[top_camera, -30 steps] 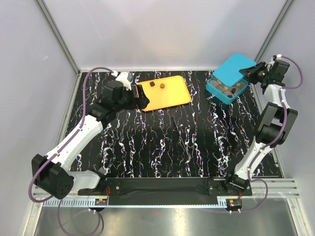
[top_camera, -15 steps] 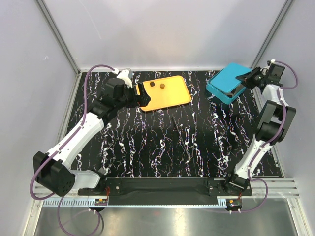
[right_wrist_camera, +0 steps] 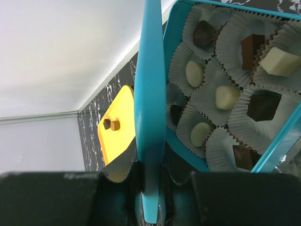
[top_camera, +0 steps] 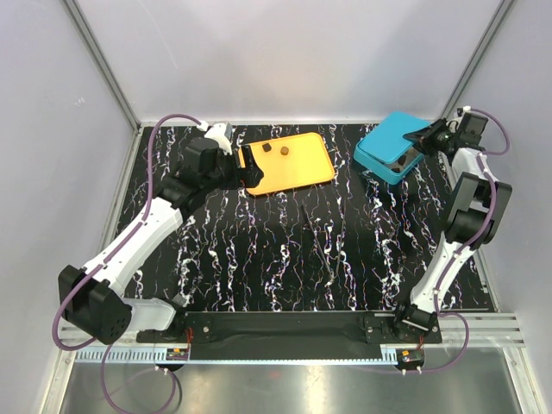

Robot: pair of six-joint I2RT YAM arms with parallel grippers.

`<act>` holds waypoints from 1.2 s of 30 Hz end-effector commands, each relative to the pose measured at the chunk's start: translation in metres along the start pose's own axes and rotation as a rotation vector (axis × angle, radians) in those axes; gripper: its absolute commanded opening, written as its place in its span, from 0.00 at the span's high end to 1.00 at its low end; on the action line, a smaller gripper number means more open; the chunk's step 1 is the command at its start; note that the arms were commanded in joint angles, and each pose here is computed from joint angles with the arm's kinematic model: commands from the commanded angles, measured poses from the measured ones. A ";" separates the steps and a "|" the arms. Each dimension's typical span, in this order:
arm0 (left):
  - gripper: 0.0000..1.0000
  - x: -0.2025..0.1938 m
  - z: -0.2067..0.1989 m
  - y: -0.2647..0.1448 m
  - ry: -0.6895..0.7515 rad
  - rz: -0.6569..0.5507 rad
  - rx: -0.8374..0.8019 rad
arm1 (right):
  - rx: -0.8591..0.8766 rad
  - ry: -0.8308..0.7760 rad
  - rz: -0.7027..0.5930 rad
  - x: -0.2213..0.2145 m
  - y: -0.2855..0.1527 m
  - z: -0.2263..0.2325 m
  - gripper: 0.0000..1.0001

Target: Pack the chocolate

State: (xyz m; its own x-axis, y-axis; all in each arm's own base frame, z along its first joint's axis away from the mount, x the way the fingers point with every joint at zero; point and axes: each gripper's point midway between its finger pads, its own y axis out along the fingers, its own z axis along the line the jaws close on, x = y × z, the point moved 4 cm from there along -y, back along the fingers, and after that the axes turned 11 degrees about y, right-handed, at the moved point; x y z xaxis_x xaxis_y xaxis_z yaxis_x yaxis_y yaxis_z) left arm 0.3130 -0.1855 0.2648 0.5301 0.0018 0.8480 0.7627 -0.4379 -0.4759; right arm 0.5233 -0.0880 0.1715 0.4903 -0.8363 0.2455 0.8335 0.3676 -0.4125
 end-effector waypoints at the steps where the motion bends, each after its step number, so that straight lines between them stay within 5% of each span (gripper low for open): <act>1: 0.02 0.009 -0.001 -0.002 0.022 -0.047 0.001 | 0.099 -0.042 0.041 -0.009 0.003 0.029 1.00; 13: 0.02 0.010 -0.003 0.005 0.016 -0.044 -0.012 | 0.096 -0.040 0.100 -0.026 -0.001 0.032 1.00; 19: 0.02 0.041 -0.013 0.009 0.001 -0.092 -0.044 | 0.050 -0.065 0.062 -0.024 -0.012 0.036 1.00; 28: 0.02 0.102 -0.033 0.054 -0.018 -0.201 -0.111 | 0.222 -0.046 0.049 -0.014 -0.017 0.077 1.00; 36: 0.02 0.086 -0.034 0.089 -0.050 -0.149 -0.143 | 0.278 -0.007 0.079 -0.012 -0.003 0.071 1.00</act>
State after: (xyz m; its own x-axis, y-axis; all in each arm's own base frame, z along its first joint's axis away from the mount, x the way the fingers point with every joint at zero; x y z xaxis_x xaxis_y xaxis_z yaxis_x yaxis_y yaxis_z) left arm 0.4071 -0.2442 0.2844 0.4843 0.0784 0.8714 0.7715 -0.5080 -0.3831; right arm 0.5272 -0.0571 0.2013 0.5470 -0.8178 0.1787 0.8243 0.4890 -0.2854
